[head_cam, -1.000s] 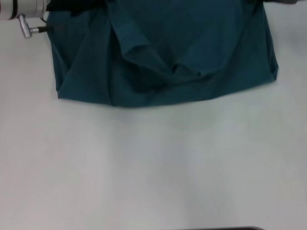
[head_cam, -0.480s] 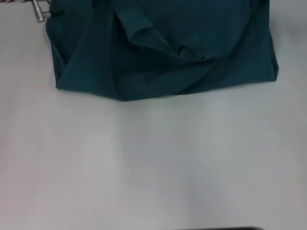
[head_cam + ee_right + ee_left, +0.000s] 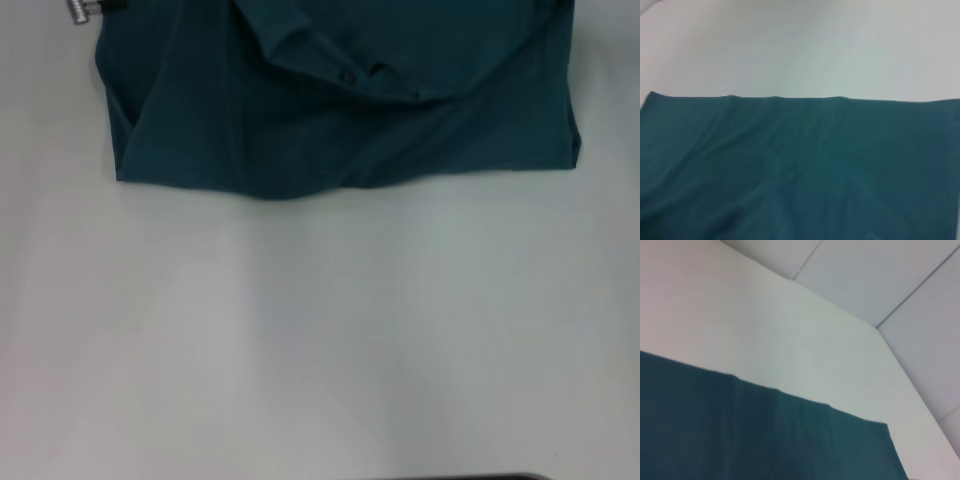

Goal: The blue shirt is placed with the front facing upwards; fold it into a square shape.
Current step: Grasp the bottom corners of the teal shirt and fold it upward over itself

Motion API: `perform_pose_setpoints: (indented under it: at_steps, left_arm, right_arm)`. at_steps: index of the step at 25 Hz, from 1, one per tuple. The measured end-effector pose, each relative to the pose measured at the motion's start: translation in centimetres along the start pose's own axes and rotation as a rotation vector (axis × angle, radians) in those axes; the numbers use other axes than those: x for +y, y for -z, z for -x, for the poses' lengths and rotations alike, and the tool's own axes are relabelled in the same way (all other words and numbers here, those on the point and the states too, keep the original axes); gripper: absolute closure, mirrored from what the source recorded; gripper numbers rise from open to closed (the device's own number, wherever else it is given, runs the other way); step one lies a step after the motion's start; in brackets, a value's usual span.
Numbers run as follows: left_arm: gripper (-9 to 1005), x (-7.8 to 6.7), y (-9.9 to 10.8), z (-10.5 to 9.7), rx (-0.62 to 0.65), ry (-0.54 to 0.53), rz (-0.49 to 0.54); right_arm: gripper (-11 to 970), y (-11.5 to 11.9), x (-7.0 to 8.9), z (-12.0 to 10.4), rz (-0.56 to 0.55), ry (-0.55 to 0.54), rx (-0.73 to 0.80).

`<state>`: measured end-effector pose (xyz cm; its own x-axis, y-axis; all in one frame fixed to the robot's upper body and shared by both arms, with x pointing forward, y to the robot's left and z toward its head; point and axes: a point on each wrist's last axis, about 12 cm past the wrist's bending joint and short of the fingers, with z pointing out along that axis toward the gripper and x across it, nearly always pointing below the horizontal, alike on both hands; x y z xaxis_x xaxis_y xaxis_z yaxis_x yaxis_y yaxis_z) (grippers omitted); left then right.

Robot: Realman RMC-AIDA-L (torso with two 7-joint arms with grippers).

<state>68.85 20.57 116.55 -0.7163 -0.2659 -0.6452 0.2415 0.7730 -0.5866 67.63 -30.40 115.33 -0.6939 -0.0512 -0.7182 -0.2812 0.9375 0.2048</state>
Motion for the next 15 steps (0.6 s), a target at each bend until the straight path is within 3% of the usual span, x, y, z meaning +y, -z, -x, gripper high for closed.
perform_pose_setpoints:
  at_steps: [7, 15]
  left_arm:
    - [984, 0.72, 0.31, 0.45, -0.026, 0.032, 0.032]
    - [984, 0.57, 0.02, 0.31, -0.017, -0.001, 0.05]
  right_arm:
    - [907, -0.35, 0.05, 0.4, -0.045, 0.036, -0.011]
    - [894, -0.79, 0.46, 0.91, -0.076, 0.079, -0.038]
